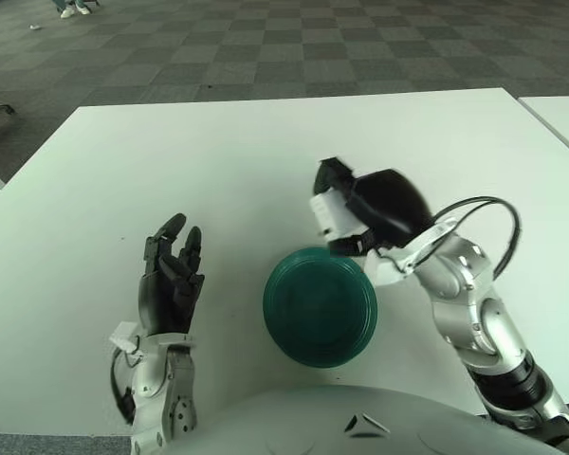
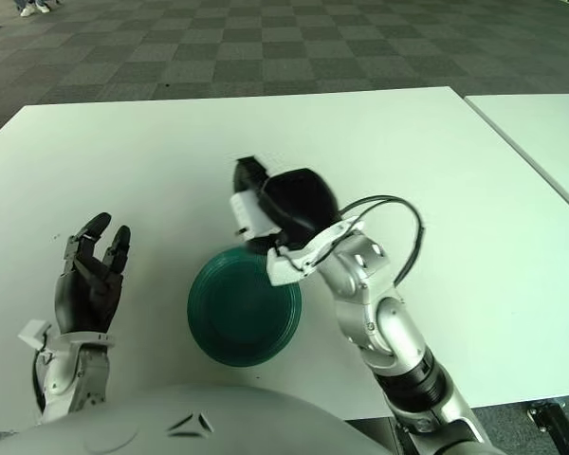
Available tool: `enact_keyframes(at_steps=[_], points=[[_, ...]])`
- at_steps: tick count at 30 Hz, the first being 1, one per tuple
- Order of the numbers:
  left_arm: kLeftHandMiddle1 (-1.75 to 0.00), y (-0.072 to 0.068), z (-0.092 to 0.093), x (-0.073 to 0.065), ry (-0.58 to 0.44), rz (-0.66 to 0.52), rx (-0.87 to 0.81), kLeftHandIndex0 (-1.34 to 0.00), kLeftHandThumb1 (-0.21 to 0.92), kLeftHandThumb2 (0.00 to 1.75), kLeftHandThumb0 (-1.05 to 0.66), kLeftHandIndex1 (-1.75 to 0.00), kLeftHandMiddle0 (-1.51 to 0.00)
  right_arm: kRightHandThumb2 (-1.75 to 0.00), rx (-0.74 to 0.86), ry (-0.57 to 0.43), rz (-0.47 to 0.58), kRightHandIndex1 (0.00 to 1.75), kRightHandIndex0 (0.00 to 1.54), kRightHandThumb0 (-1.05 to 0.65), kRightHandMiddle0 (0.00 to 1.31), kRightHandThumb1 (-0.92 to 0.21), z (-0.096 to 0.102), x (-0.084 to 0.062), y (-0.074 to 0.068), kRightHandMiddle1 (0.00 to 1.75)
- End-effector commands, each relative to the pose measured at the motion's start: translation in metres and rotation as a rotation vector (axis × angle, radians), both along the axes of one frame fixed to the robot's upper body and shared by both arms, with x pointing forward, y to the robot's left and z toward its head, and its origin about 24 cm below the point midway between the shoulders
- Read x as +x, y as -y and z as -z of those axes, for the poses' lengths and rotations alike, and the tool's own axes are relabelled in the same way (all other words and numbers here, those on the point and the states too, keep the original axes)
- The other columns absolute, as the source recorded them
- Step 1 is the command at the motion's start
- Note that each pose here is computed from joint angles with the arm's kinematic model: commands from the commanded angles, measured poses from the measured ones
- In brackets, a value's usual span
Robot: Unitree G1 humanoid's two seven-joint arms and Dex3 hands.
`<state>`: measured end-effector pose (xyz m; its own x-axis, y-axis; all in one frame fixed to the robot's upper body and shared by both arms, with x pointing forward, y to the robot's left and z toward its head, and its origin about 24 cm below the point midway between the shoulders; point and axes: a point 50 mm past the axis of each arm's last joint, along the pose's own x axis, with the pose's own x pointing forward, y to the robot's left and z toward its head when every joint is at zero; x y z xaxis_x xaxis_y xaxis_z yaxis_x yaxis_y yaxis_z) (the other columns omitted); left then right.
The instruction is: Put the charger into the plate.
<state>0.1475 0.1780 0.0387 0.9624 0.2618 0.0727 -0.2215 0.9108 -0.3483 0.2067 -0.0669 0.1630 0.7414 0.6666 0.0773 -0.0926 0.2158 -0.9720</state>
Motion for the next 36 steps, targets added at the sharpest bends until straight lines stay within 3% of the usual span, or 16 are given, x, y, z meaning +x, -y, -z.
enact_keyframes(at_steps=[1, 8, 27, 32, 33, 36], points=[[-0.03, 0.008, 0.002, -0.011, -0.021, -0.048, -0.024, 0.00, 0.92, 1.02, -0.94, -0.98, -0.40, -1.17, -0.014, -0.043, -0.057, 1.75, 1.06, -0.44, 0.52, -0.43, 0.011, -0.007, -0.003, 1.75], [-0.03, 0.022, 0.002, -0.014, -0.023, -0.046, -0.025, 0.00, 0.92, 1.02, -0.94, -0.98, -0.40, -1.14, -0.086, -0.101, -0.124, 1.75, 1.06, -0.44, 0.50, -0.46, 0.033, -0.016, 0.004, 1.75], [-0.03, 0.045, -0.002, -0.016, -0.022, -0.044, -0.024, 0.00, 0.92, 1.02, -0.94, -0.98, -0.40, -1.19, -0.229, -0.111, -0.228, 1.75, 0.95, -0.45, 0.54, -0.41, 0.055, -0.027, 0.021, 1.75], [-0.02, 0.050, -0.001, -0.016, -0.024, -0.044, -0.025, 0.00, 0.92, 1.02, -0.94, -0.98, -0.40, -1.11, -0.272, -0.097, -0.222, 1.75, 0.88, -0.43, 0.48, -0.48, 0.066, -0.031, 0.023, 1.75], [-0.02, 0.051, -0.001, -0.016, -0.024, -0.044, -0.025, 0.00, 0.92, 1.02, -0.94, -0.98, -0.40, -1.07, -0.276, -0.093, -0.219, 1.75, 0.85, -0.43, 0.46, -0.51, 0.067, -0.031, 0.024, 1.75], [-0.01, 0.031, 0.017, -0.028, -0.137, -0.004, 0.066, 0.00, 0.92, 1.00, -0.90, -0.94, -0.34, -0.94, -0.322, -0.065, -0.216, 1.75, 0.78, -0.41, 0.39, -0.61, 0.070, -0.032, 0.026, 1.75]])
